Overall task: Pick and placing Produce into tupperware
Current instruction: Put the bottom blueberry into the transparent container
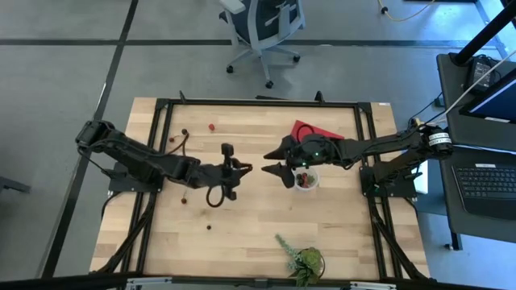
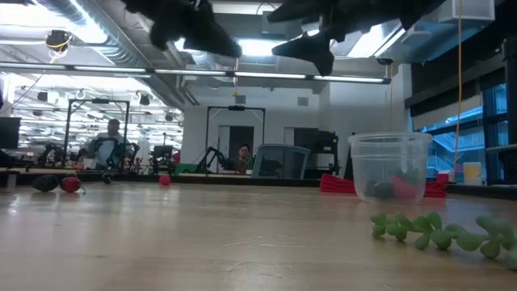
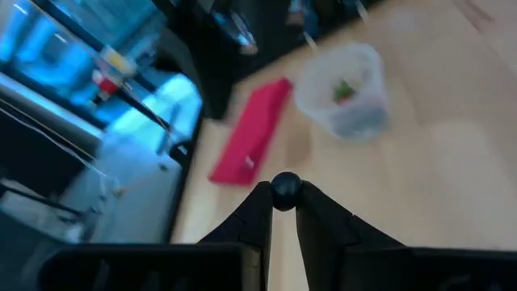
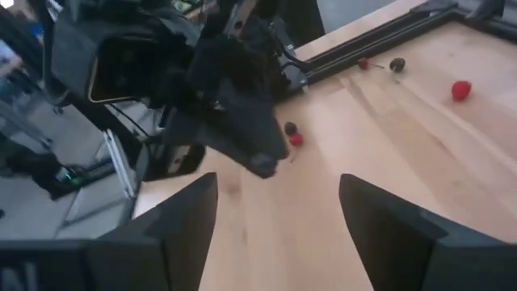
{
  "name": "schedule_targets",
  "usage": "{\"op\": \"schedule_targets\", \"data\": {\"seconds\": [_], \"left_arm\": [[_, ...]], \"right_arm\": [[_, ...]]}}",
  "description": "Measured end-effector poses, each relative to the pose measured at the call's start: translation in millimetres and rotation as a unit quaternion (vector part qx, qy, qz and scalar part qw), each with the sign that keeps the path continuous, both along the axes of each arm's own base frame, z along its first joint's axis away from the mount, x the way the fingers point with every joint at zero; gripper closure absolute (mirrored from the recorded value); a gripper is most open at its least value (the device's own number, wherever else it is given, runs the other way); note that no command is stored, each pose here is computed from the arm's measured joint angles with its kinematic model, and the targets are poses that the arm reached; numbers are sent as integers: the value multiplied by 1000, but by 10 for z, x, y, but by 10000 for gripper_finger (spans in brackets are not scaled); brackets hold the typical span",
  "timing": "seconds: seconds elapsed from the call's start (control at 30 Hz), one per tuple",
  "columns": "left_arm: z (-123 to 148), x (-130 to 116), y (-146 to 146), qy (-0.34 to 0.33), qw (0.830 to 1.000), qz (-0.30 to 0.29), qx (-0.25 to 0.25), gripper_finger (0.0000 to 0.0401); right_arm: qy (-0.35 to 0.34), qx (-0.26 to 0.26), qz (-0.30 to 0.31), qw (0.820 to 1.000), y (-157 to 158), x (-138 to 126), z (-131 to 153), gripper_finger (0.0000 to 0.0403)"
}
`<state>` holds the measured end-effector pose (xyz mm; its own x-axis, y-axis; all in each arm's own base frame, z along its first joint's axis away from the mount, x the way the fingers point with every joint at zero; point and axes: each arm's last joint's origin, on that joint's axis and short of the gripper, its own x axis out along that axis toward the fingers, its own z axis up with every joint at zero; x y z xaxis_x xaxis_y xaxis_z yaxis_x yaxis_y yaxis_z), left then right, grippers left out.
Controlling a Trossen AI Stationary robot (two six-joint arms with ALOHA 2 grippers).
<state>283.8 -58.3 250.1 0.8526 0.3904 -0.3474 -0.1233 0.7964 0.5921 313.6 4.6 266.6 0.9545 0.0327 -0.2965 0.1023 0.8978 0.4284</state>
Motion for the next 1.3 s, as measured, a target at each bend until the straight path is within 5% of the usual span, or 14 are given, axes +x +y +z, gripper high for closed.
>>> {"op": "schedule_targets", "data": {"seconds": [1.07, 1.3], "left_arm": [[280, 145, 191, -118, 989, -86, 23, 362], [280, 149, 192, -119, 988, -101, 19, 362]], "right_arm": [[-66, 39, 7, 997, 3, 31, 127, 143], [-71, 34, 10, 997, 6, 32, 135, 191]]}}
